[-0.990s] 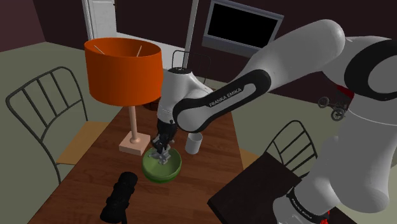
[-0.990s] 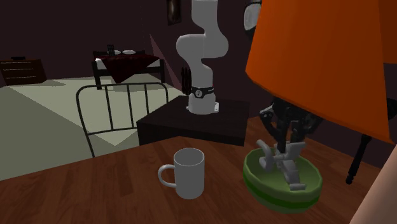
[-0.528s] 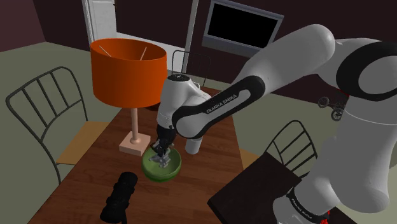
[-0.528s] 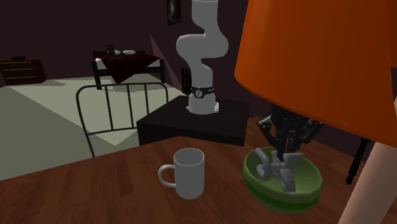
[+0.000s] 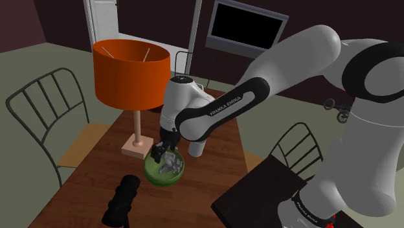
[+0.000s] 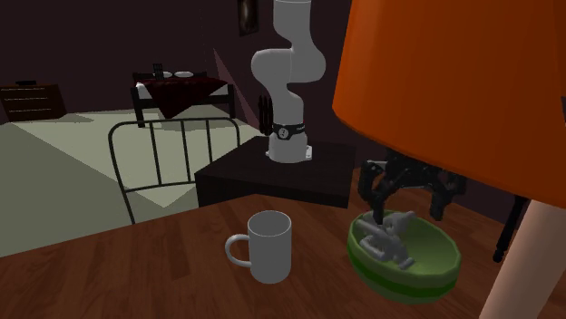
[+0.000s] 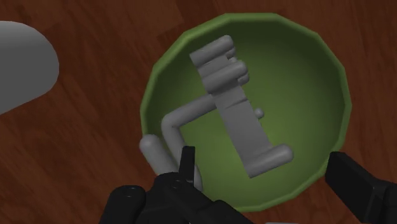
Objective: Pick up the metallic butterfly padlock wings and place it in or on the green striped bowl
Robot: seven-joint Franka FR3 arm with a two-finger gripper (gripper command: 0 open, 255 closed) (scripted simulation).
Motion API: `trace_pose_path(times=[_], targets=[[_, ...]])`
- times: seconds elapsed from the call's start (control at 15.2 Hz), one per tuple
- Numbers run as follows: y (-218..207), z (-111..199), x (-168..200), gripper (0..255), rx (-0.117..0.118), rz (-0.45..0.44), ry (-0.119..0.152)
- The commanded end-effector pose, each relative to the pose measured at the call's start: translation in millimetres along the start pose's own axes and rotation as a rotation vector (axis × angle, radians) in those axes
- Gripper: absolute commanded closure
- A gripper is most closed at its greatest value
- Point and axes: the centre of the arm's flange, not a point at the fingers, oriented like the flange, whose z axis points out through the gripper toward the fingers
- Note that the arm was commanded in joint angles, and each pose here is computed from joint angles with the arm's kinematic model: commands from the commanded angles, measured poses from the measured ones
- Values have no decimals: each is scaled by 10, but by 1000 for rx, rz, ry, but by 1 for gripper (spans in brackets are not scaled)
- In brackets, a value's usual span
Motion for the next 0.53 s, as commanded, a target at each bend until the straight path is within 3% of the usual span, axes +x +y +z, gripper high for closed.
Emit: trace_pose_path(times=[0.0,0.26,0.46], targets=[[-4,-15,14,0,1,0,4],[-3,-515,12,0,1,0,4],[-3,-515,12,0,1,0,4]])
